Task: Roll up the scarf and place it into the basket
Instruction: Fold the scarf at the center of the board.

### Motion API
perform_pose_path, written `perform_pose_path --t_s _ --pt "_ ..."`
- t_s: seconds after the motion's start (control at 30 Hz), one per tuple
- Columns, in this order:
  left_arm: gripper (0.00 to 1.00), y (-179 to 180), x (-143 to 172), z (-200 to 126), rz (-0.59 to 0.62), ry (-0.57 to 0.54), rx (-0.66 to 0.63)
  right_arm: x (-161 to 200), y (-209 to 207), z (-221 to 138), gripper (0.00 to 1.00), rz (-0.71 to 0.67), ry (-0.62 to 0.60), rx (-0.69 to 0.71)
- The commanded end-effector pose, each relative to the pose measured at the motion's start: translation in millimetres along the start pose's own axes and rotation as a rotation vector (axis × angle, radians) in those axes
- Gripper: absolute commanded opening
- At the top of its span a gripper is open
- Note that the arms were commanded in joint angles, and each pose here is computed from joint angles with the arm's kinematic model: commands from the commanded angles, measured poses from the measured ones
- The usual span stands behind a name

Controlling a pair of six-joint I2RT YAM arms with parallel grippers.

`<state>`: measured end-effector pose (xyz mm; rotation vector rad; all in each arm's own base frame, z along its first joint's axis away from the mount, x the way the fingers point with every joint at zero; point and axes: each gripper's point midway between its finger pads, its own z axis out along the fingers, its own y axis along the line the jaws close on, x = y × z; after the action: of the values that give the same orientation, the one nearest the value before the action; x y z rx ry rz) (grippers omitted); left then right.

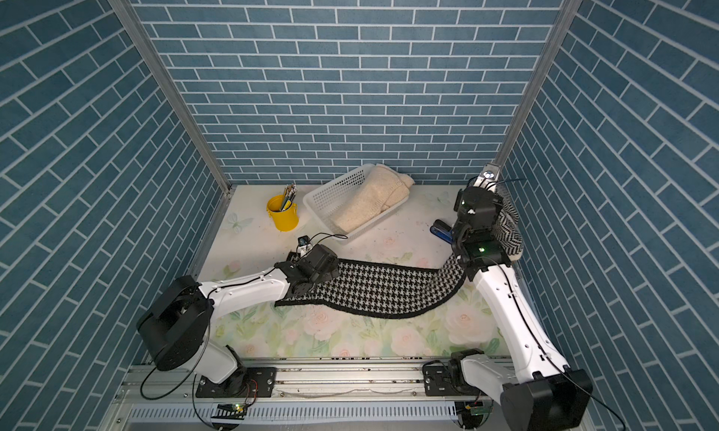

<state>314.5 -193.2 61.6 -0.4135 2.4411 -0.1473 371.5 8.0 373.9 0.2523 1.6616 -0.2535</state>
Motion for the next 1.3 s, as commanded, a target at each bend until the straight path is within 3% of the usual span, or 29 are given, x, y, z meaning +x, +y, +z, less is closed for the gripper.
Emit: perform_pose_path --t_s 0.0,0.13,0.33,0.47,0.6,0.73,0.87,0.9,0.97,1.0,1.07,1.27 --pt "1.0 27 13 14 -0.109 0.087 -0.041 16 73 -33 0.0 0.08 0.031 -0.406" --pt "1.0 33 -26 -9 -0.139 -0.001 -0.033 42 149 -85 0.0 0.062 0.121 -0.846" --pt "1.0 77 -129 -102 -0.258 -0.247 -0.044 77 214 -150 0.0 0.074 0.236 -1.185" --pt "1.0 113 -175 -148 -0.296 -0.331 -0.06 91 260 -183 0.0 0.063 0.286 -1.326" --pt "1.0 125 -194 -175 -0.29 -0.383 -0.064 104 309 -209 0.0 0.056 0.337 -1.424" --pt "1.0 119 -192 -172 -0.278 -0.378 -0.019 115 345 -216 0.0 0.05 0.359 -1.424" --pt "1.0 114 -181 -156 -0.268 -0.341 0.012 87 356 -225 0.0 0.07 0.247 -1.419" --pt "1.0 114 -179 -153 -0.269 -0.333 0.01 88 363 -227 0.19 0.042 0.272 -1.427" --pt "1.0 114 -178 -151 -0.264 -0.328 0.01 127 383 -239 0.82 -0.103 0.462 -1.502" --pt "1.0 114 -179 -152 -0.262 -0.33 0.01 154 386 -243 1.0 -0.19 0.571 -1.491" --pt "1.0 114 -180 -152 -0.257 -0.335 0.008 181 373 -244 1.0 -0.283 0.644 -1.446" --pt "1.0 110 -175 -138 -0.246 -0.303 0.018 173 308 -224 0.99 -0.246 0.622 -1.307"
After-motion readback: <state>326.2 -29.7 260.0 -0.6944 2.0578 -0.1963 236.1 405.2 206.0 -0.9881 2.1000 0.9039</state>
